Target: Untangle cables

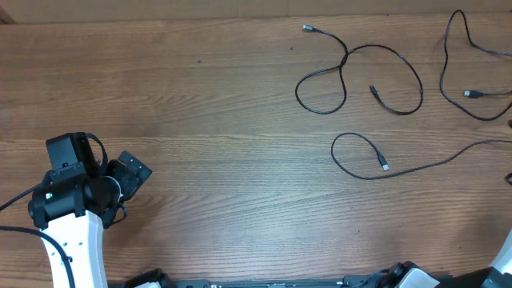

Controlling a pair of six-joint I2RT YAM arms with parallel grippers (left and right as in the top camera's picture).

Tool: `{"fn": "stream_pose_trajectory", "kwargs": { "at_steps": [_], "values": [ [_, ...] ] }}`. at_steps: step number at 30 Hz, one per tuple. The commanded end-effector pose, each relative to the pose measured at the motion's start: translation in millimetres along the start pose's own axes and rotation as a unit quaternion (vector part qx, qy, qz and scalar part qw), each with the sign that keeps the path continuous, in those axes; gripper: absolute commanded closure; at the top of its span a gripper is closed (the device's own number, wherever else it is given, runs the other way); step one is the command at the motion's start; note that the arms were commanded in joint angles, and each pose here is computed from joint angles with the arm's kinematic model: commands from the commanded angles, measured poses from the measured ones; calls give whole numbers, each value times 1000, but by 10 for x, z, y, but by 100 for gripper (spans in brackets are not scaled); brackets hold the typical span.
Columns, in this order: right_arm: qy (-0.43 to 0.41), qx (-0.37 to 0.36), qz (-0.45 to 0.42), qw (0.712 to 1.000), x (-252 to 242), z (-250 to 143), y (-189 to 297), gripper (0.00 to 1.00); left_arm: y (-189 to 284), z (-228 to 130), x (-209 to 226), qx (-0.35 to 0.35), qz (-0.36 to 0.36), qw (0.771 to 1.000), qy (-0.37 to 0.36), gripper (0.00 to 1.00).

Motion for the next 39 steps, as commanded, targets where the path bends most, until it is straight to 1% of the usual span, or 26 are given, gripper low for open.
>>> {"fn": "stream_pose_trajectory", "kwargs": {
  "at_steps": [1,2,3,4,5,6,8,10,11,14,17,20,22,25,27,33,36,39],
  "values": [
    [-8,64,57,996,210,-224,91,96,-3,7,26,-4,5,1000,7,0],
    [-2,77,62,995,234,-282,105,89,-3,7,26,-4,5,1000,7,0],
    [3,85,65,994,252,-323,115,73,-3,7,26,-4,5,1000,7,0],
    [6,88,65,994,259,-347,122,54,-3,7,26,-4,5,1000,7,0],
    [9,90,64,994,265,-365,127,38,-3,8,25,-4,5,1000,7,0],
    [11,92,64,994,268,-381,131,30,-3,7,26,-4,5,1000,7,1],
    [15,98,61,993,262,-414,138,16,-3,7,26,-4,5,1000,7,0],
    [17,104,56,993,244,-440,142,5,-3,7,26,-4,5,1000,7,0],
    [18,107,55,993,237,-452,144,1,-3,7,26,-4,5,1000,7,0],
    [19,130,72,989,276,-515,164,0,-3,7,26,-4,5,1000,7,0],
    [40,167,106,979,347,-635,223,0,-3,7,26,-4,5,1000,7,0],
    [91,193,176,961,510,-772,411,0,-3,7,26,-4,5,1000,7,1],
    [140,191,236,942,643,-850,607,0,-3,7,26,-4,5,1000,7,0],
    [230,180,349,890,841,-1034,1053,0,-3,7,26,-4,5,1000,7,0],
    [263,175,396,862,869,-1152,1324,0,-3,7,26,-4,5,1000,7,0],
    [330,143,458,813,620,-1398,1932,0,-3,7,26,-4,5,1000,7,0],
    [336,124,481,801,410,-1436,2169,0,-3,7,26,-4,5,1000,7,0],
    [335,105,494,795,160,-1461,2341,0,-3,7,26,-4,5,1000,7,0]
  ]
}}
Point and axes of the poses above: each gripper's point midway between its finger pads, its own y axis back along the fingers, its own x axis along the line the jaws close on, z = x × y, the point moved 4 cm from there along y, back along the fingers
